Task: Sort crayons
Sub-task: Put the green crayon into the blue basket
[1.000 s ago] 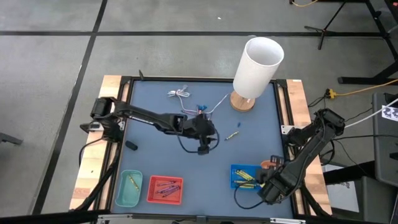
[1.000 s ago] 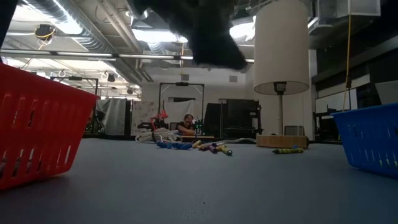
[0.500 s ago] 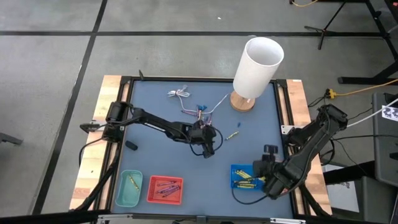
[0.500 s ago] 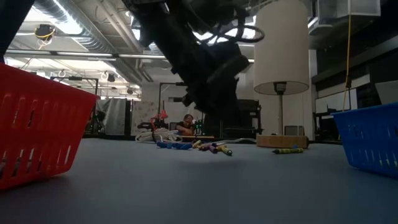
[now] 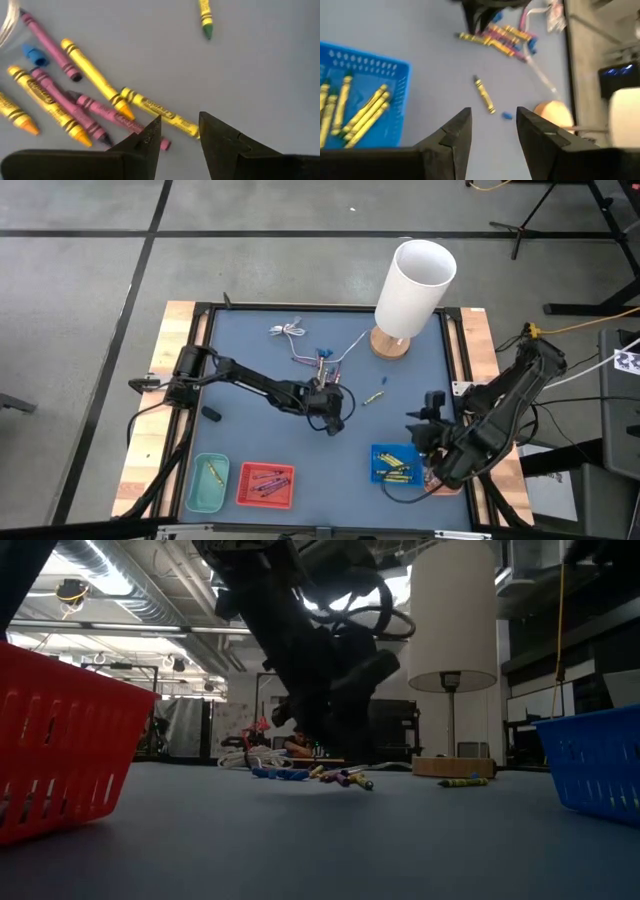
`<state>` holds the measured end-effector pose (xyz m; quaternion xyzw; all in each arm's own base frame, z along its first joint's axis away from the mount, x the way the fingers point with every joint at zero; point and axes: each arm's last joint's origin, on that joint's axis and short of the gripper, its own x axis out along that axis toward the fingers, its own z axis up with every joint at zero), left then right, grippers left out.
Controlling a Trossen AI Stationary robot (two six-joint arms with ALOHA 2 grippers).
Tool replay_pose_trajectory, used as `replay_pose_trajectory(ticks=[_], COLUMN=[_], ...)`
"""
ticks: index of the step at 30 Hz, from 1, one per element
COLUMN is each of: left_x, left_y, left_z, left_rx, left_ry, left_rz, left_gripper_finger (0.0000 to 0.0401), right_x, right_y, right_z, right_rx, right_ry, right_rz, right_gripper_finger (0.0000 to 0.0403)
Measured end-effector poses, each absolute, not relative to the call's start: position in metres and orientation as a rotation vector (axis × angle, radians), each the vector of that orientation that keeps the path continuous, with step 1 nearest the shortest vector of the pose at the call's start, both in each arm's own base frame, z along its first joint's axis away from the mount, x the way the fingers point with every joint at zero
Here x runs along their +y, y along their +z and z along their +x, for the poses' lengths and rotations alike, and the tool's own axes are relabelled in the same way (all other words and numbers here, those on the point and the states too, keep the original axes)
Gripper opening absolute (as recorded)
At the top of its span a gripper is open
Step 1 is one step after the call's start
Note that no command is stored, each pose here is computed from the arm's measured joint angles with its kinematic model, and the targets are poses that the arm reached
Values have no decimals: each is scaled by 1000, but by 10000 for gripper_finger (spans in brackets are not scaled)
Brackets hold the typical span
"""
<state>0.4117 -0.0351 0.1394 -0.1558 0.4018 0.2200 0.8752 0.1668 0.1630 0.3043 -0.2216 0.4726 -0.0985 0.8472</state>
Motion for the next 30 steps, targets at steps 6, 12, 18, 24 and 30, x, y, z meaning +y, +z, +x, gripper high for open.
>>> replay_pose_trajectory(ticks=[6, 12, 18, 24, 30], left_x=[-37, -38, -38, -40, -42], left_y=[134, 126, 122, 121, 119], left_z=[415, 415, 415, 414, 412], left_rx=[823, 841, 846, 870, 921], left_ry=[475, 489, 489, 470, 440], left_rz=[-362, -388, -423, -460, -468], left_gripper_finger=[90, 75, 73, 73, 73], right_x=[146, 126, 111, 109, 112], right_y=[315, 299, 271, 247, 230], right_z=[155, 139, 127, 125, 128], right_rx=[895, 789, 684, 621, 587], right_ry=[-218, -249, -245, -228, -218], right_rz=[-503, -475, -365, -275, -227], right_gripper_finger=[154, 154, 154, 154, 154])
